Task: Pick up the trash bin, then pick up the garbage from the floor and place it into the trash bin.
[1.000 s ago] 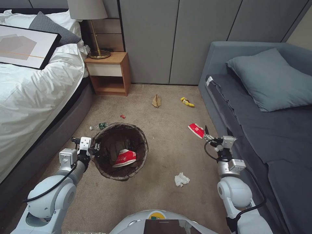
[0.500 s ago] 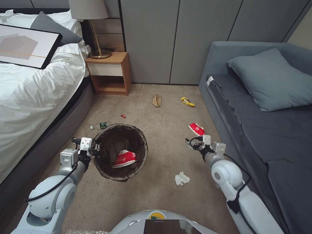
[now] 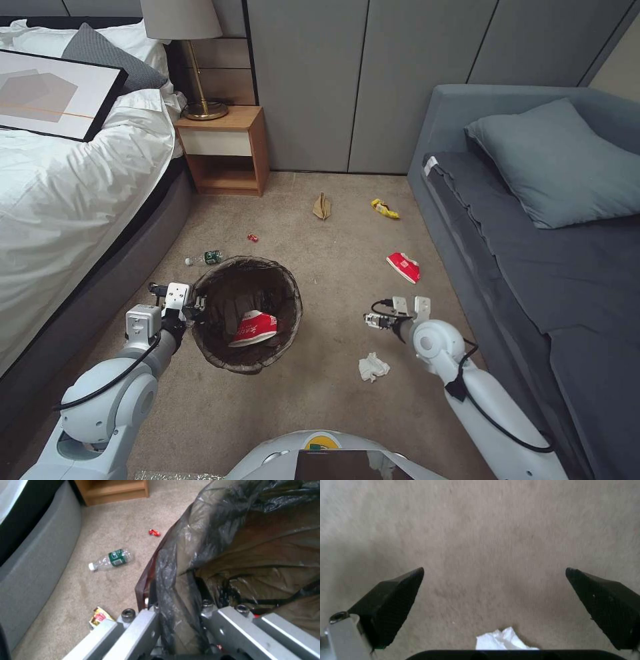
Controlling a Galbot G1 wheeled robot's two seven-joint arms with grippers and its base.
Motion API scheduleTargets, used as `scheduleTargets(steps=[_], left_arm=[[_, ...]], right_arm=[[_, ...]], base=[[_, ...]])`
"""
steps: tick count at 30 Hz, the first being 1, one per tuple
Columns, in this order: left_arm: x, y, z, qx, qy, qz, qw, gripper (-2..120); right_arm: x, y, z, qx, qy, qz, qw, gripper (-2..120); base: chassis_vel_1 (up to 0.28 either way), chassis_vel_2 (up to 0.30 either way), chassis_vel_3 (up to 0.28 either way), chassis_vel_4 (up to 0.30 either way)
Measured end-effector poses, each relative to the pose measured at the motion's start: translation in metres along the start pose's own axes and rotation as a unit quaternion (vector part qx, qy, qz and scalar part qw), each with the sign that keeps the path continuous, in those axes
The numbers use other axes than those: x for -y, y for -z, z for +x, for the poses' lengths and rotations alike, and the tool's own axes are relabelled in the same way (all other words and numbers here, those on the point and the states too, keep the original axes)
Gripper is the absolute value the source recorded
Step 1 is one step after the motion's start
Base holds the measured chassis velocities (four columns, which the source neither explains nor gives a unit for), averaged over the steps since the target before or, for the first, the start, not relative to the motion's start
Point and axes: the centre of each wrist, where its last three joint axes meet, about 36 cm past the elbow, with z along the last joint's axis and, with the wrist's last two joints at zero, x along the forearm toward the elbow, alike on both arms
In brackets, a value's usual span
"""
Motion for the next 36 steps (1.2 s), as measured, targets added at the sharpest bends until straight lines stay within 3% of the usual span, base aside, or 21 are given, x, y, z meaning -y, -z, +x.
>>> scheduleTargets(steps=[20, 36], left_arm=[[-0.002, -0.002, -0.005, 0.002, 0.000, 0.003, 1.0000, 0], [-0.004, -0.001, -0.007, 0.003, 0.002, 0.004, 1.0000, 0]], right_arm=[[-0.003, -0.059, -0.022, -0.045, -0.030, -0.008, 0.998, 100], [-0.007, -0.084, -0.044, -0.076, -0.044, -0.009, 0.996, 100]], base=[[0.000, 0.000, 0.000, 0.000], [0.000, 0.000, 0.000, 0.000]])
